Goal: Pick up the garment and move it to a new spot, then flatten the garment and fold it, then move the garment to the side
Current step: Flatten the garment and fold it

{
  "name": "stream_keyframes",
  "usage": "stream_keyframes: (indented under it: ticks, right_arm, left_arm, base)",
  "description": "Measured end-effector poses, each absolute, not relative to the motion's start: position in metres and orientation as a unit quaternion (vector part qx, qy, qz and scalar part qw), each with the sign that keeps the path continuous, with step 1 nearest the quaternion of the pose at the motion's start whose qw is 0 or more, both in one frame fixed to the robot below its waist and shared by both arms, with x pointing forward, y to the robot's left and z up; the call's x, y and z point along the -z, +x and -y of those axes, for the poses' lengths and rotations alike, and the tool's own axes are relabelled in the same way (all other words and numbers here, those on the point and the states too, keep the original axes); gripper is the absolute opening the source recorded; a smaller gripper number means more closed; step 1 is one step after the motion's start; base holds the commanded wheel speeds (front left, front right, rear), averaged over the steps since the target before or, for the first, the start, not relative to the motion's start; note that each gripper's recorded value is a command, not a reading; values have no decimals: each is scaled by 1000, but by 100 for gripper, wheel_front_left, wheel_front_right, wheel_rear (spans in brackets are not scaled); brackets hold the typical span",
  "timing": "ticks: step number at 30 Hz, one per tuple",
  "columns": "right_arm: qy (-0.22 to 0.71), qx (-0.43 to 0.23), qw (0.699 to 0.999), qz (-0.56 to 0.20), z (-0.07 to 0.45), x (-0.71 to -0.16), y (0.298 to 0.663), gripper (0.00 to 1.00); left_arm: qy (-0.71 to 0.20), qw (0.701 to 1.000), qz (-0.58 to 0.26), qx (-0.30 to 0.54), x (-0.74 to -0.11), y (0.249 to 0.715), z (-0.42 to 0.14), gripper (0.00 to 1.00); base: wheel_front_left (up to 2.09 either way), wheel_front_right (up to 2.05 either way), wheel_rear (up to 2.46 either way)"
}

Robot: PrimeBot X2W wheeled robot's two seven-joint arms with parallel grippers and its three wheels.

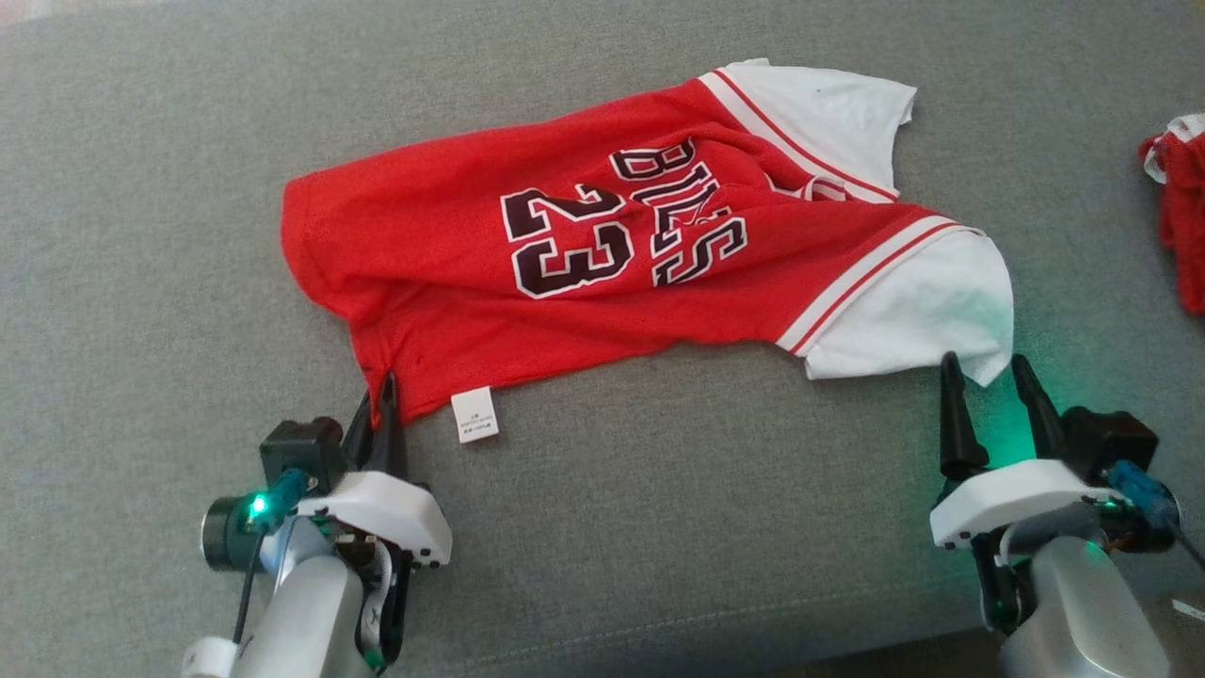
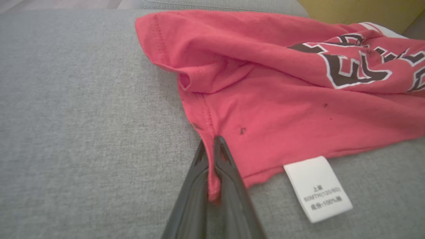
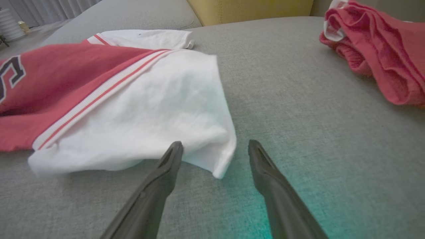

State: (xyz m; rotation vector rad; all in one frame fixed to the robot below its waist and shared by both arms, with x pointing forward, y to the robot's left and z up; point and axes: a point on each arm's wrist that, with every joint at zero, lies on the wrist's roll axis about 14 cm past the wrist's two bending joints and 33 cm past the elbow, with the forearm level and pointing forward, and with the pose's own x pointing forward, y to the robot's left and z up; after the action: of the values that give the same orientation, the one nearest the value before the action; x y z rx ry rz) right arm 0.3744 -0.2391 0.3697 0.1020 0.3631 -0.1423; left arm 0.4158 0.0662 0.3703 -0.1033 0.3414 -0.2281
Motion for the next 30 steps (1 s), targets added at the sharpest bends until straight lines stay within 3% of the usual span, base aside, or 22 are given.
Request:
stream_keyframes:
  ticks: [10,12,15,16,19,20,26,30]
  right_arm:
    - [47,82,978,-186,247,-368,369,100]
    - [47,85,977,-188,248,-366,369,93]
    - [46,81,977,-194,246,-363,369,80]
    - [45,77,977,-194,243,-362,370,80]
    - [45,70,977,-198,239,-360,371,15]
    - [45,70,976,-200,239,-359,371,0]
    - [50,60,980,-184,233,-368,384,0]
    - [71,23,991,-110,211,-413,404,0]
  left_arm:
    - [-43,977,-168,123,-371,413,-64,0]
    - [-42,977,-169,123,-370,412,-64,0]
    - [-44,977,-169,121,-370,413,-65,0]
    - [-44,977,-169,121,-370,413,-66,0]
    - [-44,977,-170,120,-369,413,-66,0]
    - [-45,977,-171,122,-369,413,-66,0]
    - [-47,978,-168,119,-370,414,-67,0]
    - [-35,984,-133,116,-393,419,-72,0]
  base:
    - [0,0,0]
    - [0,0,0]
    - [0,0,0]
    - [0,0,0]
    - [0,0,0]
    - [0,0,0]
    - [0,0,0]
    - [0,0,0]
